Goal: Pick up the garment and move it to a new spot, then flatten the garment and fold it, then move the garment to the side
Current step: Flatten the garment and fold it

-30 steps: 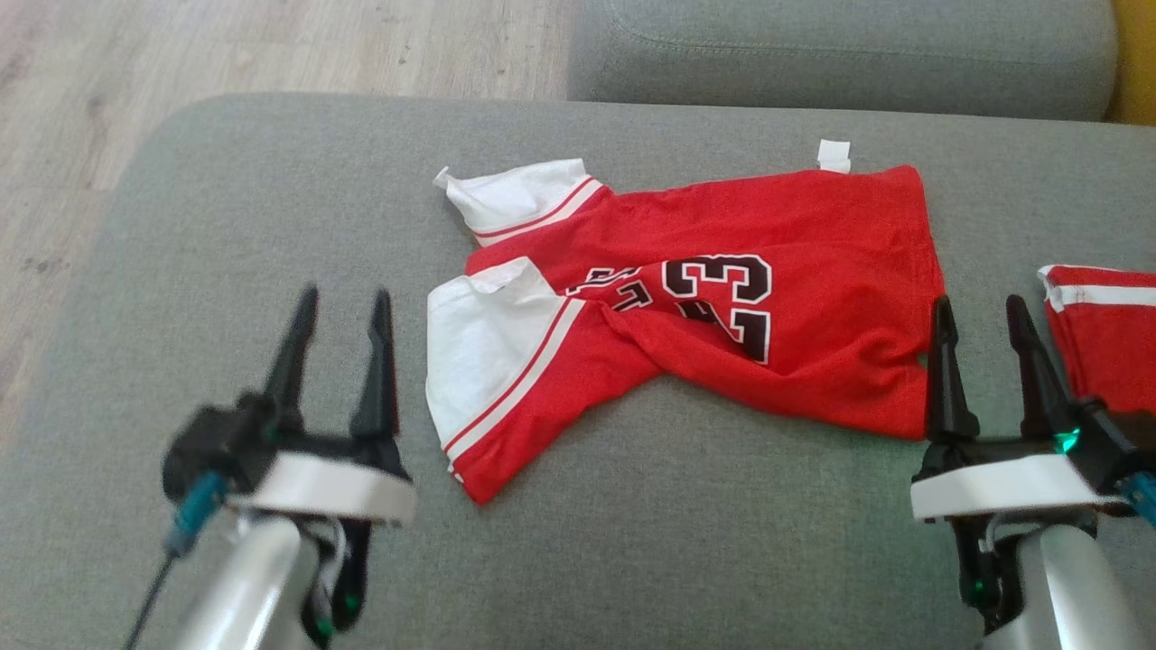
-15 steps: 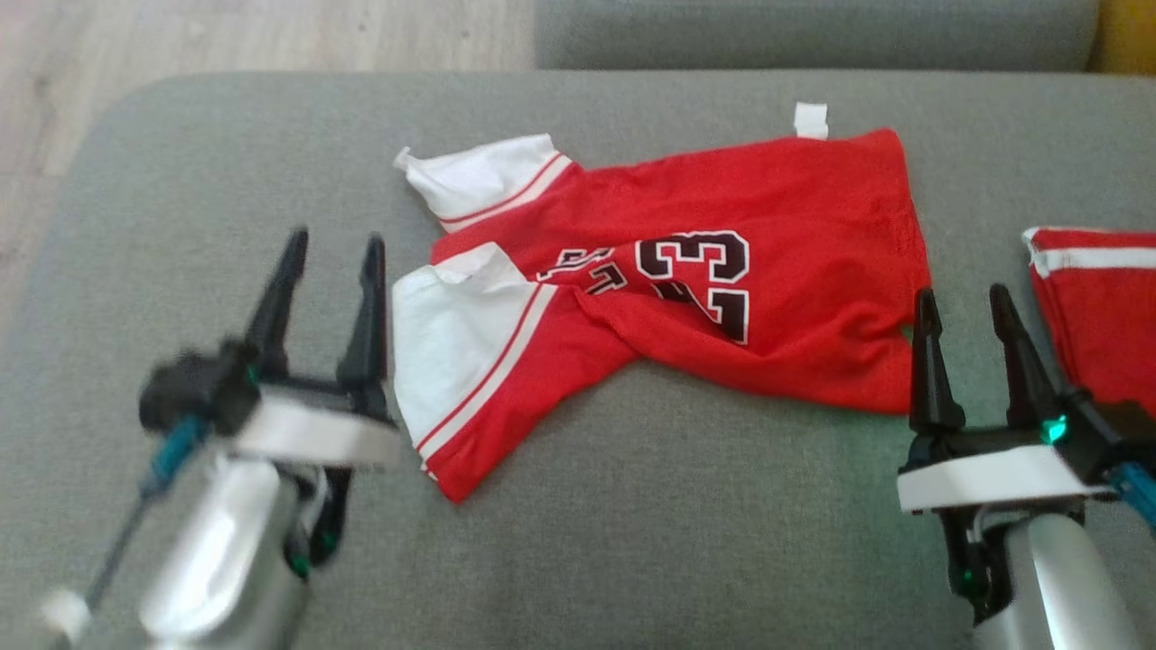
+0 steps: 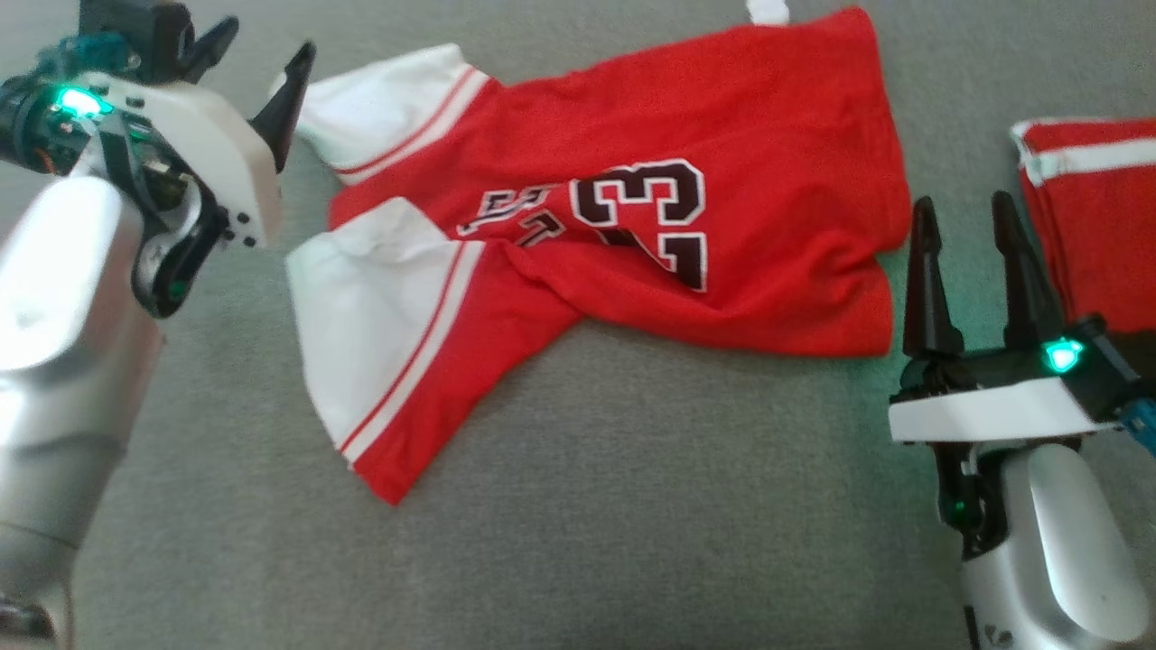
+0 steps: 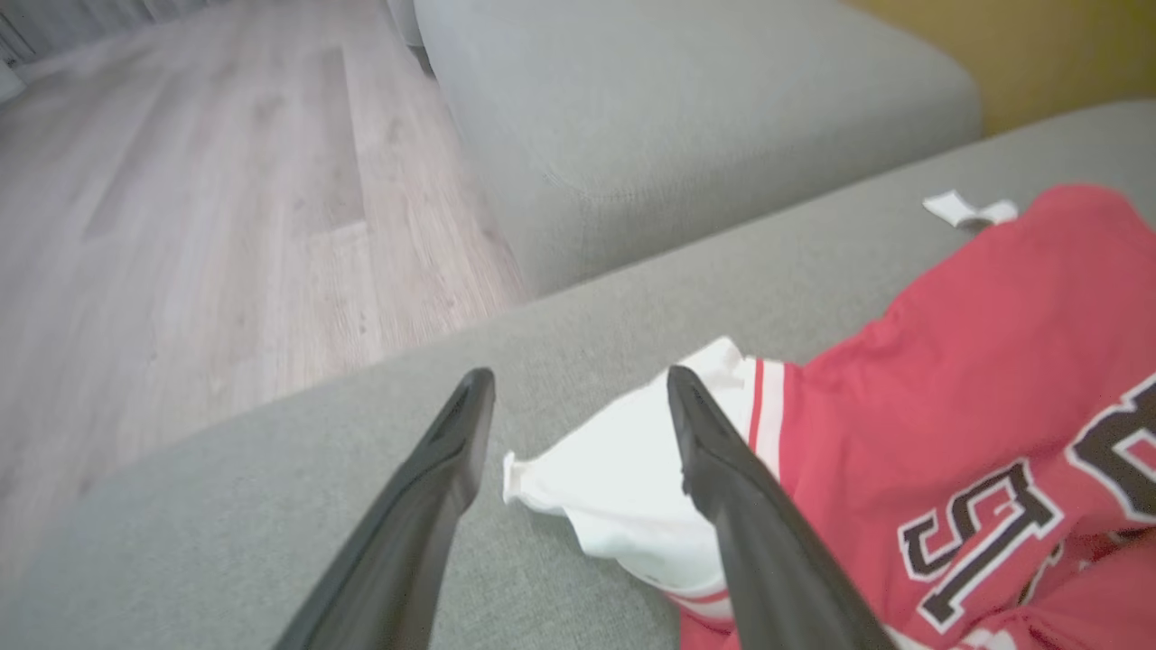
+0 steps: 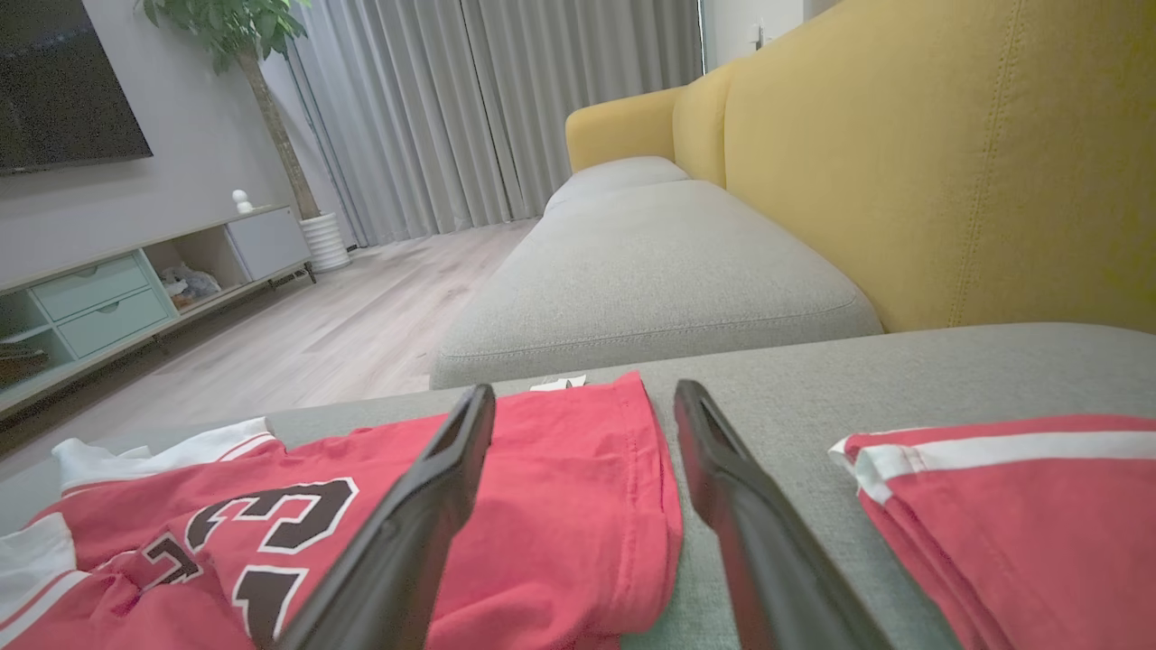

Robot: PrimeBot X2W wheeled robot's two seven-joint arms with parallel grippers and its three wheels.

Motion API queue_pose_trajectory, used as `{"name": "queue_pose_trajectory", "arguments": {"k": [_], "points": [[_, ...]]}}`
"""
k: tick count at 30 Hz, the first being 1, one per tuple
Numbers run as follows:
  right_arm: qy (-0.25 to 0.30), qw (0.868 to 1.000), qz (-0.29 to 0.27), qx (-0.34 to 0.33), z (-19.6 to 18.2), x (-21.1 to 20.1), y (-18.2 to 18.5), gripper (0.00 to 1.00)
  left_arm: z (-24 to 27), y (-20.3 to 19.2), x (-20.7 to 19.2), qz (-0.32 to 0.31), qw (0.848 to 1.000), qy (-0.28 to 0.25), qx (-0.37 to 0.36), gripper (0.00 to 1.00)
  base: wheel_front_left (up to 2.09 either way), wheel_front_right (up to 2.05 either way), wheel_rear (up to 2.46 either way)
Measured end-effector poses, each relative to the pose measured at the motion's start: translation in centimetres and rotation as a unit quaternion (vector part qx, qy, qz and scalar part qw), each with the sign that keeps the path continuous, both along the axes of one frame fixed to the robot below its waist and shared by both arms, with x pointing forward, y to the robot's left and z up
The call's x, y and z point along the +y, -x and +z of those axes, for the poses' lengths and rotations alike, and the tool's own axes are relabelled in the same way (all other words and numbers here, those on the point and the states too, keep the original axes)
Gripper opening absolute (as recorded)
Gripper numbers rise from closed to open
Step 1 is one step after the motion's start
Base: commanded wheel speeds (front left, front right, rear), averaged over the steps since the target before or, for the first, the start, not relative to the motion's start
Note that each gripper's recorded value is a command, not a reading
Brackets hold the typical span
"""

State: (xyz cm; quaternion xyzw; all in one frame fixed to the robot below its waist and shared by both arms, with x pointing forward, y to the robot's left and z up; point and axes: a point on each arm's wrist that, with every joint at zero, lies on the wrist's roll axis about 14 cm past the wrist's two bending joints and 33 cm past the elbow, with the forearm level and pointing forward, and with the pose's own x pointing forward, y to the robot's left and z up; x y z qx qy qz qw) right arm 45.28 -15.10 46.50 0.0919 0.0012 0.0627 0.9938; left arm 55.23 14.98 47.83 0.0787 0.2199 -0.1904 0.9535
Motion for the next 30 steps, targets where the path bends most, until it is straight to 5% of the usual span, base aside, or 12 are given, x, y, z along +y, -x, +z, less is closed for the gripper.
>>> {"name": "queue_pose_trajectory", "arguments": {"k": [9, 23, 25, 30], "points": [[0.004, 1.000, -0.025, 0.015, -1.4, -2.0, -0.4, 1.00, -8.5, 0.9, -1.0, -0.053, 0.979, -0.078, 0.179, 1.00, 0.00, 0.00, 0.00], [0.007, 0.998, -0.047, 0.029, -2.2, -3.7, 0.1, 1.00, -11.8, 1.7, -1.2, -0.079, 0.956, -0.093, 0.266, 1.00, 0.00, 0.00, 0.00], [0.008, 0.998, -0.048, 0.028, -2.2, -3.8, 0.1, 1.00, -11.8, 1.7, -1.2, -0.080, 0.953, -0.093, 0.277, 0.00, 0.00, 0.00, 0.00], [0.008, 0.999, -0.048, 0.023, -1.9, -3.8, -0.1, 1.00, -11.6, 1.3, -1.4, -0.082, 0.959, -0.083, 0.260, 0.00, 0.00, 0.00, 0.00]]}}
